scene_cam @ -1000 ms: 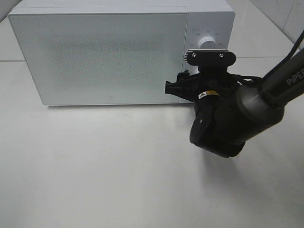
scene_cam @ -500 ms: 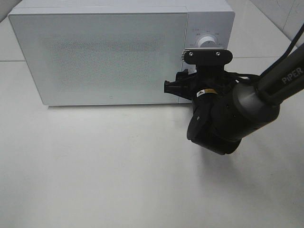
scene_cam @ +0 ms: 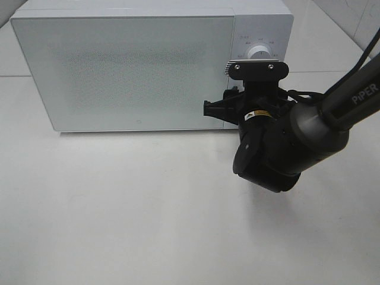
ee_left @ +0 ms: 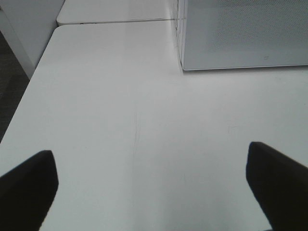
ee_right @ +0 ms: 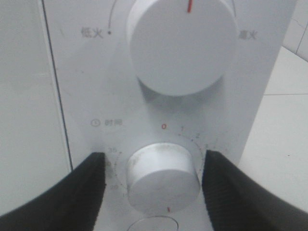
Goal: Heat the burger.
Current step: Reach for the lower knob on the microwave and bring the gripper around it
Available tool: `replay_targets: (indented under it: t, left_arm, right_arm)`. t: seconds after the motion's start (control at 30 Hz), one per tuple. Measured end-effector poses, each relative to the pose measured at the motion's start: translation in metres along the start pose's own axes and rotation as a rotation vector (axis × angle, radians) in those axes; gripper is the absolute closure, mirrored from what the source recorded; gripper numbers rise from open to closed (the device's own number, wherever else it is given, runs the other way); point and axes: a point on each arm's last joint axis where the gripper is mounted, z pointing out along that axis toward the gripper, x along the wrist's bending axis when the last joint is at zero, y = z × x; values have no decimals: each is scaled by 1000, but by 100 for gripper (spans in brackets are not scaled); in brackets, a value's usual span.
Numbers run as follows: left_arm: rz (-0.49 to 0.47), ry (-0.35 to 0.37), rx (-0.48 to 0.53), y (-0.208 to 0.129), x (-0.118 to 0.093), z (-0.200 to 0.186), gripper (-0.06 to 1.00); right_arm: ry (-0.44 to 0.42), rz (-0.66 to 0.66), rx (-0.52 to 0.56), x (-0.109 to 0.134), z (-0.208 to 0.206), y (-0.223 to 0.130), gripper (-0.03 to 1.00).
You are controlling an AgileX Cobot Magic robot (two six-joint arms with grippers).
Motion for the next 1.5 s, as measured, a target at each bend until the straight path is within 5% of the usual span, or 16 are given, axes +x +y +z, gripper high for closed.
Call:
replay_targets:
  t: [0.07, 0.13, 0.9, 1.5]
  left_arm:
    - [0, 0, 0, 0, 0, 0, -4]
    - [0, 0, 0, 0, 0, 0, -4]
    - [0, 0, 0, 0, 0, 0, -4]
    - [0, 0, 0, 0, 0, 0, -4]
  right_arm:
    - [-11, 6, 0, -1, 0, 0, 50]
    - [-15, 7, -1, -1, 0, 0, 51]
    - [-12, 8, -3, -1, 0, 0, 51]
    - [4, 366, -15, -1, 0, 0, 51]
